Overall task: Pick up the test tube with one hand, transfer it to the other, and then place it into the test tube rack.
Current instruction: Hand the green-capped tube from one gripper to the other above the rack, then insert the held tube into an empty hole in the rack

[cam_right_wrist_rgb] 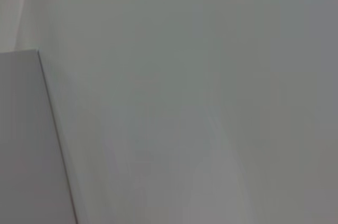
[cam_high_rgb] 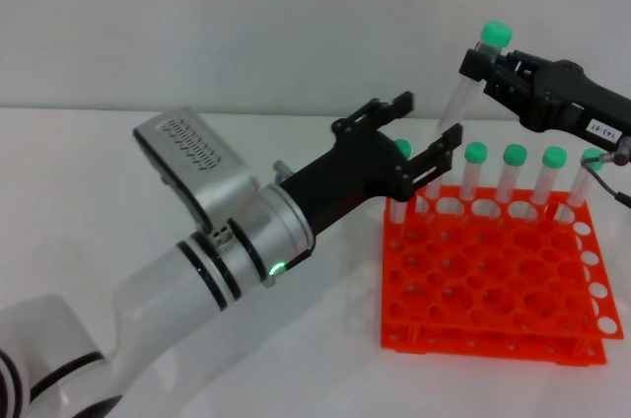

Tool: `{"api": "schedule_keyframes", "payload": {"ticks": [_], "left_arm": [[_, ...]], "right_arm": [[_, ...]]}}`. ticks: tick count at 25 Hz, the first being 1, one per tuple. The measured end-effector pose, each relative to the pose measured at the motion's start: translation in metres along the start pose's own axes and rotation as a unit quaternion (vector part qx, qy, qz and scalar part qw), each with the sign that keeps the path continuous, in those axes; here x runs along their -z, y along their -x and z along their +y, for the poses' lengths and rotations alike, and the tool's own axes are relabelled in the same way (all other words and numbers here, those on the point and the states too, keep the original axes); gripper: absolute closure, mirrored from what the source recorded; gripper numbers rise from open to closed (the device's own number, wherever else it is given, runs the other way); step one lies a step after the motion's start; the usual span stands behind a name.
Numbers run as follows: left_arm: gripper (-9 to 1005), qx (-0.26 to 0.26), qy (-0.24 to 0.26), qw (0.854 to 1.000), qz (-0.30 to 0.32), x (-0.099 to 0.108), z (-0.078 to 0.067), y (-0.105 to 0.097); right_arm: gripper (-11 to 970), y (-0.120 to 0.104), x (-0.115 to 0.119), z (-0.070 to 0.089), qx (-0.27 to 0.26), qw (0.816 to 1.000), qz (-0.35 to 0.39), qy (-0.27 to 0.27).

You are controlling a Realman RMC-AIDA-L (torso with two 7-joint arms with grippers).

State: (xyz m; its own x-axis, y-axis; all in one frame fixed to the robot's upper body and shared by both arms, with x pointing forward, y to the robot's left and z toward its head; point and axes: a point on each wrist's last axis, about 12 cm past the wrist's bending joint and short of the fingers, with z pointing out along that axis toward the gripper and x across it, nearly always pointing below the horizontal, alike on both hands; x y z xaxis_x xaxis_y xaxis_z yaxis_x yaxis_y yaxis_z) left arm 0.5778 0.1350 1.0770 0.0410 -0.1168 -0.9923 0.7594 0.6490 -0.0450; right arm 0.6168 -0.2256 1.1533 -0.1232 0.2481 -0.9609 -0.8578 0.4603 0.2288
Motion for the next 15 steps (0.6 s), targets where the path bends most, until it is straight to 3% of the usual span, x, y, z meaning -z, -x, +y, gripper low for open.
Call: {"api": "schedule_keyframes", "payload": {"ticks": [3, 6, 9, 15], "left_arm": [[332, 0.005, 0.033, 0.999, -0.004, 0.012, 0.005, -0.005], [275, 0.019, 0.075, 0.997, -0.011, 0.029, 0.009, -0.011], [217, 0.039, 0.134, 0.990, -0.031, 0.060, 0.016, -0.018], [190, 0.040, 0.291, 0.951, -0.098, 0.135, 0.039, -0.019]], "right_arm": [[760, 0.000, 0.001, -0.002, 0.003, 1.000, -0.006, -0.009], [760, -0.002, 0.004, -0.002, 0.009, 1.000, -0.007, -0.014], [760, -0.005, 0.008, -0.002, 0.015, 1.000, -0.007, -0.020], [760, -0.016, 0.012, 0.002, 0.023, 0.999, -0.004, -0.029]]}}
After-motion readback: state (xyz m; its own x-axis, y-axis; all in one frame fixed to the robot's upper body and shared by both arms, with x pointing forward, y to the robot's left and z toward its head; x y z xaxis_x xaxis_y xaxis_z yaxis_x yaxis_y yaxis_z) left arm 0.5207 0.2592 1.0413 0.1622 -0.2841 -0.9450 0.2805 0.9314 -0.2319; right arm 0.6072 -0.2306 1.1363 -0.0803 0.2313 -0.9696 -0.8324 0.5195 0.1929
